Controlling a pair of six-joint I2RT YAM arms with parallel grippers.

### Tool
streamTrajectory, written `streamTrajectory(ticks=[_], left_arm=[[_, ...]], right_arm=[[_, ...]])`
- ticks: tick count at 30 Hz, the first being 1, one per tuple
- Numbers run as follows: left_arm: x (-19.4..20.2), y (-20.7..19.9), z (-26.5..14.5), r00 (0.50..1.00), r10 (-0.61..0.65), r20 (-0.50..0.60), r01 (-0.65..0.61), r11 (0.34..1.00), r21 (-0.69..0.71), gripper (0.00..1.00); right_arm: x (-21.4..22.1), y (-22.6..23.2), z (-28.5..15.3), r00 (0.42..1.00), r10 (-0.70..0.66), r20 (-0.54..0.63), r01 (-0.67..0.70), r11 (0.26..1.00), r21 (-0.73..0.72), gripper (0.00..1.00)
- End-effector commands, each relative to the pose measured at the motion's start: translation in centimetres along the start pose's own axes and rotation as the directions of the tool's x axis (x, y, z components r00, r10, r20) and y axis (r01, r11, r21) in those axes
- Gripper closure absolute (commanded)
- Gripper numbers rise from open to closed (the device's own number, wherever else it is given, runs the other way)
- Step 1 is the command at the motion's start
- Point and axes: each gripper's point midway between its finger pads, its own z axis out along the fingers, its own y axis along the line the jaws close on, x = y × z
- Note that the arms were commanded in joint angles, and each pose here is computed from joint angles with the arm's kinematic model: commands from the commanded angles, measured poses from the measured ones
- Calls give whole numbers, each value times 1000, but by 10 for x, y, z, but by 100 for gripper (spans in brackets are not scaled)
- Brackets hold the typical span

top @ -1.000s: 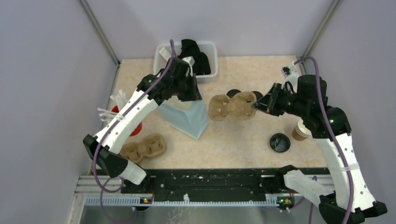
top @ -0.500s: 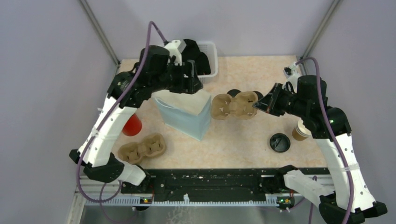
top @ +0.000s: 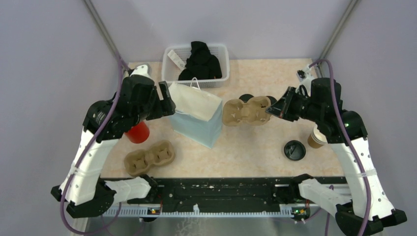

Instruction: Pack the takeout coffee

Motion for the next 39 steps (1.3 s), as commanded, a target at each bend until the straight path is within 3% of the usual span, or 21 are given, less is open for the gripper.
streamTrajectory(ticks=[1,4,11,18,21,28,33,37,39], left_arm=[[-1,-6,-1,997,-77,21,76,996,39,20],[7,-6,4,998,-58,-17,58,998,23,24],[22,-29,23,996,15,-88,-4,992,123,48],[35,-64,23,984,43,-176,10,957,288,72],[44,-88,16,967,30,-252,74,916,394,79],[51,-132,-2,922,-75,-379,290,783,550,85],[54,-140,-5,909,-97,-405,338,742,579,83],[61,-150,-2,891,-79,-446,369,700,612,81],[62,-156,-3,889,-60,-454,371,676,637,74]], right_arm=[[-14,13,-8,998,-23,51,26,999,-45,100],[-12,18,-5,999,0,47,3,997,-79,100],[-20,29,5,996,57,74,-45,987,-151,100],[-36,22,5,991,32,131,-20,996,-89,100],[-43,14,2,988,6,154,-2,1000,-23,100],[-51,4,-7,985,-34,168,22,997,71,100],[-56,2,-19,983,-85,164,66,991,116,100],[-63,7,-38,968,-216,128,197,969,150,100],[-68,18,-50,948,-301,108,287,949,128,100]])
